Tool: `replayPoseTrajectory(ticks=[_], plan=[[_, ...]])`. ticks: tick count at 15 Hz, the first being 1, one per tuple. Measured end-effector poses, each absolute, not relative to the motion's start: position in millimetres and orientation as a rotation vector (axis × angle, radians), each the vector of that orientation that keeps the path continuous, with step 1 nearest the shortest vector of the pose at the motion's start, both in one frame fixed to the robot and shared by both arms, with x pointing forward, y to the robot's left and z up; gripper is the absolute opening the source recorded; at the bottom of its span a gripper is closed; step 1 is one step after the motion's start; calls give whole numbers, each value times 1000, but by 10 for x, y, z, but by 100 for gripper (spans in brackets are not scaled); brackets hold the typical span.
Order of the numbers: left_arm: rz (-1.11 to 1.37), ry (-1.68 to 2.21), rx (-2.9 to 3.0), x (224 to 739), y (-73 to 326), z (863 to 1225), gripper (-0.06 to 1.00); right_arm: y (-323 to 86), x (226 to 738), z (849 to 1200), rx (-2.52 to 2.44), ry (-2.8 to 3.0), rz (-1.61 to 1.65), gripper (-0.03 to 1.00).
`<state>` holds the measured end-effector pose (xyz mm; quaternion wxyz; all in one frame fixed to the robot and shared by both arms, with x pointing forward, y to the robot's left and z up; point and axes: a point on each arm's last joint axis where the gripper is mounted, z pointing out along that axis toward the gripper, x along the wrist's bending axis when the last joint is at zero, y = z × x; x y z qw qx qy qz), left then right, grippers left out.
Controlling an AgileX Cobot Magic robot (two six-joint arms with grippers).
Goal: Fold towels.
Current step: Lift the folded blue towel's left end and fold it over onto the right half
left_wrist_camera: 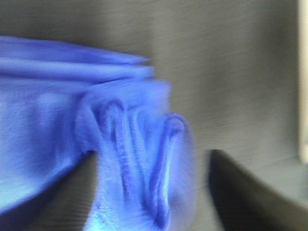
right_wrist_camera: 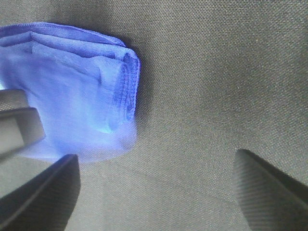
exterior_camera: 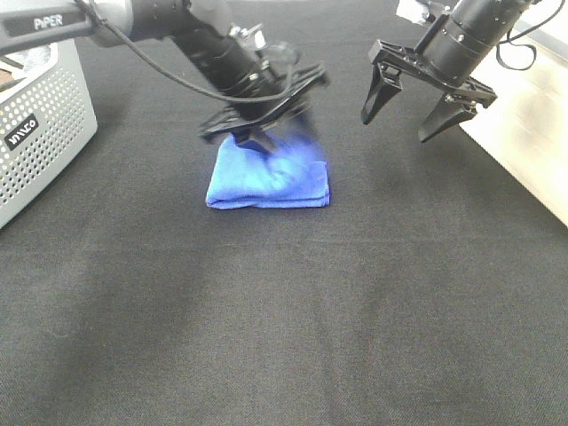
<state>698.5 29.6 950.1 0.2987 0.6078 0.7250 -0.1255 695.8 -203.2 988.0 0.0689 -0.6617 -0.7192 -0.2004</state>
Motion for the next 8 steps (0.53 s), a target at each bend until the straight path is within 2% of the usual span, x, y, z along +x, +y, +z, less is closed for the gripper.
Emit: replayPoseTrajectory(ticks=[4, 8], plan=[[-280, 1871, 1590, 7040, 375, 9668, 69, -2026, 6958, 9882, -1998, -2149, -609, 81], [-78, 1845, 1509, 7269, 1096, 10187, 69, -1808, 6935, 9954, -1889, -2037, -753, 81]])
